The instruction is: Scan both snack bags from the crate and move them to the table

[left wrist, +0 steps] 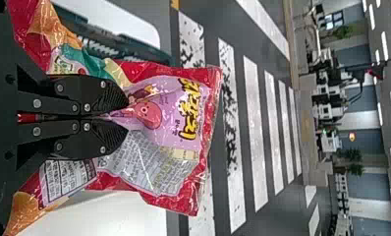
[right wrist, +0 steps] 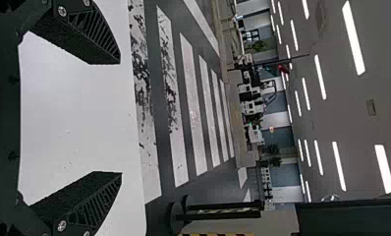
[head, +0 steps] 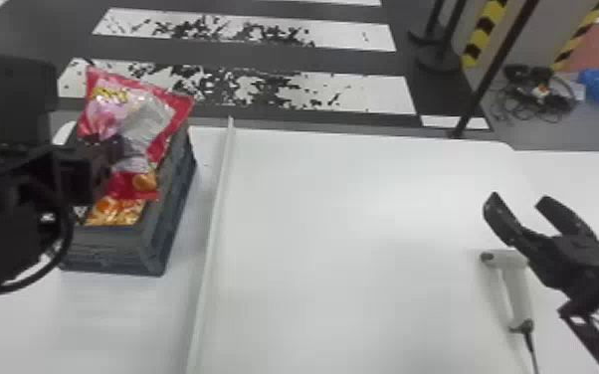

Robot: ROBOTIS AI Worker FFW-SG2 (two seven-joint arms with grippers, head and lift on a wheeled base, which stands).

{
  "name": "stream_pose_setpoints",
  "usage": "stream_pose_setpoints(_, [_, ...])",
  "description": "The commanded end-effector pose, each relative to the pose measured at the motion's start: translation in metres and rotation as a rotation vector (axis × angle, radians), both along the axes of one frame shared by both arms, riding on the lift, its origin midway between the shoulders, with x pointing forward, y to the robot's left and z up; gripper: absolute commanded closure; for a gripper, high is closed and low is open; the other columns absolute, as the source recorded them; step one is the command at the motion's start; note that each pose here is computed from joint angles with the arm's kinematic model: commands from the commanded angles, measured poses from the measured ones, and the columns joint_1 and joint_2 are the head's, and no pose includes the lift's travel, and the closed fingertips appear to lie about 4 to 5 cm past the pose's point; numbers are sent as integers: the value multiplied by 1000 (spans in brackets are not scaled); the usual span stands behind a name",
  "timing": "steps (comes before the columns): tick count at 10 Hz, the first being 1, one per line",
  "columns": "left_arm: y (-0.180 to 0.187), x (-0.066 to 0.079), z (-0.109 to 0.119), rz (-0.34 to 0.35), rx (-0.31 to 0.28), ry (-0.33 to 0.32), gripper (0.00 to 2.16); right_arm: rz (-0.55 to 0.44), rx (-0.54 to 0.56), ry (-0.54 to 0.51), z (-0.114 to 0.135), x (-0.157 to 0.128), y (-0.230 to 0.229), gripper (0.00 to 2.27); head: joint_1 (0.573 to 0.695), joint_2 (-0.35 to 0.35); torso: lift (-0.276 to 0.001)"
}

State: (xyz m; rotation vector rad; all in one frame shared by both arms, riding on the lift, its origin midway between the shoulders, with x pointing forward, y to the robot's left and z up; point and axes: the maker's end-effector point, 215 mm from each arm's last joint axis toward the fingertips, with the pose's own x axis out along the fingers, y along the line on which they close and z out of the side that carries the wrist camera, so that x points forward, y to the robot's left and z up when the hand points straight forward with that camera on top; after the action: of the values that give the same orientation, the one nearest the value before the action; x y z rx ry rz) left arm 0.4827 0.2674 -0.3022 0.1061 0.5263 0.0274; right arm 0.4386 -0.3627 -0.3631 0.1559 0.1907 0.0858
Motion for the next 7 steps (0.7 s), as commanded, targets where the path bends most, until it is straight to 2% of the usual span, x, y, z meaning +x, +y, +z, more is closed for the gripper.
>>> stream_pose_setpoints(1, [-37, -9, -13, -70, -45, 28, 2135, 5, 2, -17, 8, 5, 4, 120, 695, -101, -87])
stream_pose_setpoints(2, [-73, -16, -20, -142, -79, 46, 2135, 0, 4, -26, 11, 8, 5, 120, 695, -128, -87])
stream_pose_setpoints(4, [-149, -38, -33, -294, -137, 81, 2135, -3, 6, -36, 14, 11, 6, 120, 695, -214, -87])
stream_pose_setpoints(6, [-203, -60, -51, -401, -133, 111, 2135, -3, 3, -51, 19, 14, 7, 120, 695, -286, -87])
stream_pose_setpoints(7, [-226, -73, -72, -445, -113, 146, 2135, -8, 2, -56, 21, 14, 6, 120, 695, -326, -87])
